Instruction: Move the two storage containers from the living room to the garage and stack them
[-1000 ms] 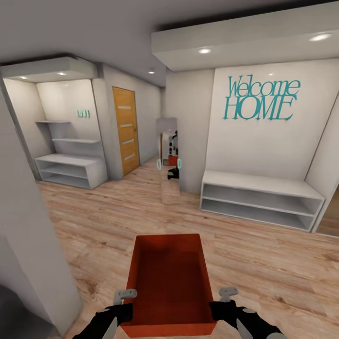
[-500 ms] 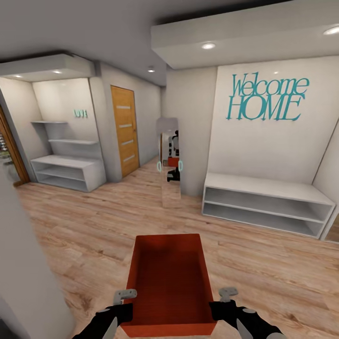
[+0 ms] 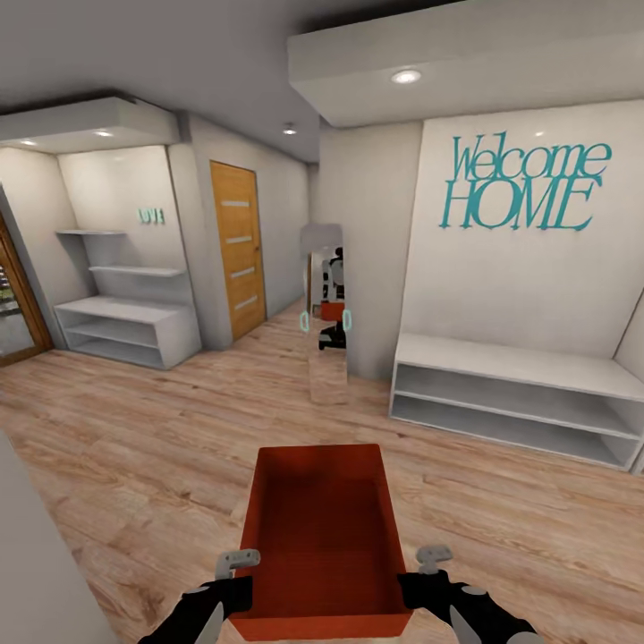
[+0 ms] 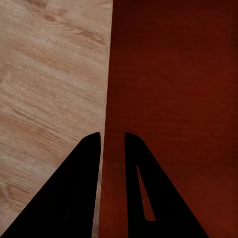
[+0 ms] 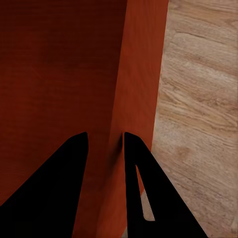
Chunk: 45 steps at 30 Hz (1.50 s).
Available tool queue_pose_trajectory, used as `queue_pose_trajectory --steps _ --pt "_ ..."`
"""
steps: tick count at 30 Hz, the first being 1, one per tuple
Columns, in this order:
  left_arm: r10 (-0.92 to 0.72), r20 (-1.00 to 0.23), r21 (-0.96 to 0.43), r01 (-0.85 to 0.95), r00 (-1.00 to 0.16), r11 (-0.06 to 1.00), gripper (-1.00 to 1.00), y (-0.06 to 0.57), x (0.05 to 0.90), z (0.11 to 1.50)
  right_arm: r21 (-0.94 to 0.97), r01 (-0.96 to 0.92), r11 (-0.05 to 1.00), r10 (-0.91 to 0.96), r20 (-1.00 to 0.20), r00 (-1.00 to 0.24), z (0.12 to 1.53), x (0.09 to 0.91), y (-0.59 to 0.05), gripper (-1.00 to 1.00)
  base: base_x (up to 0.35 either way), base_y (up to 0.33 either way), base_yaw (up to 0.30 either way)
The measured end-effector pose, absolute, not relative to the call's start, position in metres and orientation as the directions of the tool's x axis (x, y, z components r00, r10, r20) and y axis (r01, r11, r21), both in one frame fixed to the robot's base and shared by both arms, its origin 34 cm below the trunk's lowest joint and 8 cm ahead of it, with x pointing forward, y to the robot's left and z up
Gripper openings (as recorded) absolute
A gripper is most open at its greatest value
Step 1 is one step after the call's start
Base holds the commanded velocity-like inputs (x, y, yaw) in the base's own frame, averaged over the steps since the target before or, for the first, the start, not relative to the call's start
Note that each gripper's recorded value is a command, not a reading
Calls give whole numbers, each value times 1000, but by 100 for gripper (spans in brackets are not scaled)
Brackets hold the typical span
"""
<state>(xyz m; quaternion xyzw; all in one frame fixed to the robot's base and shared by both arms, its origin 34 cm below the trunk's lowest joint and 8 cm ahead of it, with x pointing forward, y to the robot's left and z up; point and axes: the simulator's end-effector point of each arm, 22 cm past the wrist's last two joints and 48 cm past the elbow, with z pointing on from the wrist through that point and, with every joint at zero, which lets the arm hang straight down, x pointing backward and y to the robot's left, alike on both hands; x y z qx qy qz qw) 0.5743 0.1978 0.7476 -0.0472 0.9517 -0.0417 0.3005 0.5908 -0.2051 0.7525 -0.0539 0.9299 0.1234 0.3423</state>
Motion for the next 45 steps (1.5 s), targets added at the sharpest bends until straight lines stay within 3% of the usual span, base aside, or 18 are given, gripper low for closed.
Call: queue_pose_trajectory --steps 13,30,45 --pt "-115 -568 -107 -65 -815 992 -100 199 574 748 192 -184 964 -16 -650 -760 752 591 -204 -100 324 0 228" --pt "-115 -568 -108 -65 -815 992 -100 198 574 748 192 -184 964 -16 -650 -760 752 591 -205 -100 324 0 18" --pt "-114 -568 -107 -64 -815 992 -100 197 574 748 193 -184 964 -15 -649 -760 752 591 -205 -100 324 0 194"
